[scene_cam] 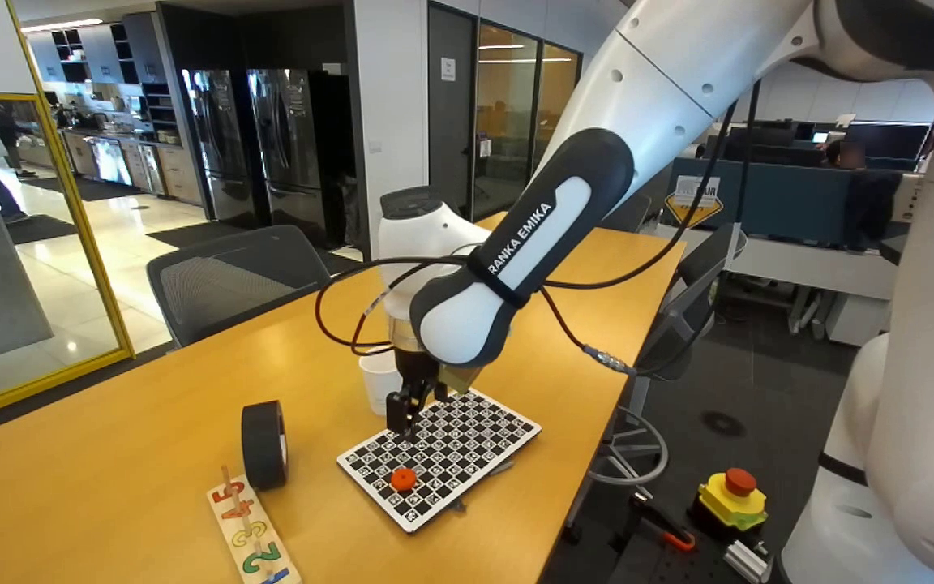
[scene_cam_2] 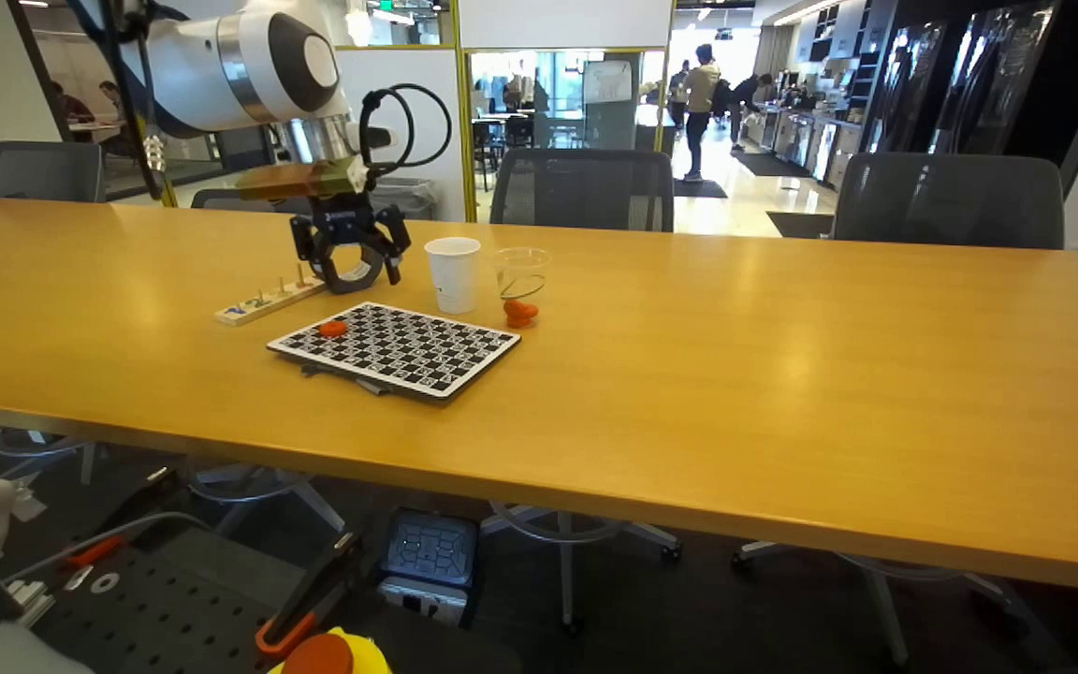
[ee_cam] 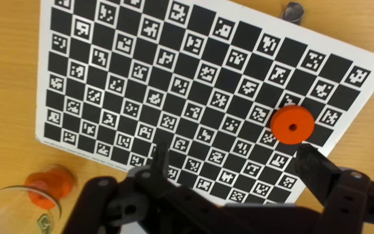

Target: Put the orange rings inside the clear cup. put the blue ring inside the white cup

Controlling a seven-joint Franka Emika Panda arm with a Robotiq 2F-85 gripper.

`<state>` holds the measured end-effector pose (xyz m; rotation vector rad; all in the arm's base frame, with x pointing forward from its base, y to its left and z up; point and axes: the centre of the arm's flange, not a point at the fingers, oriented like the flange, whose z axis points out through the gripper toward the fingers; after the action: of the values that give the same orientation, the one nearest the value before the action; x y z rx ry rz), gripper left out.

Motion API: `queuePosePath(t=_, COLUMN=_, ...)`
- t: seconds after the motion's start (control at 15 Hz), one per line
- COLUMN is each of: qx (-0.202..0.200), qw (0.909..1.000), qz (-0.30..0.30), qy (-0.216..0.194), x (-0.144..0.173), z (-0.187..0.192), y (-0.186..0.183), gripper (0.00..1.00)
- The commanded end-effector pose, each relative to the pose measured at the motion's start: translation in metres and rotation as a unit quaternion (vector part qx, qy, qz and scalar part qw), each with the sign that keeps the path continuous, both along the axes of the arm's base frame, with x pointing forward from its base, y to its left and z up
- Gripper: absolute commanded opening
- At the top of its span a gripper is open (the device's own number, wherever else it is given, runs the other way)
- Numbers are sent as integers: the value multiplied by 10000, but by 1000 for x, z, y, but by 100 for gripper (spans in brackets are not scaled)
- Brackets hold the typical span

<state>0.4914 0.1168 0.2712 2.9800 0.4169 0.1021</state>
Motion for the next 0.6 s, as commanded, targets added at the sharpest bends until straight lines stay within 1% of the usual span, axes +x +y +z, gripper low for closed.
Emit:
queuePosePath(t=0.0, qx=213, qw=9997, qz=35, qy=-84, x=-19, z=-13, y=10, gripper=100)
queuePosePath(t=0.53, qx=573, qw=9983, qz=135, qy=-9, x=-21, z=-34, y=23, gripper=100)
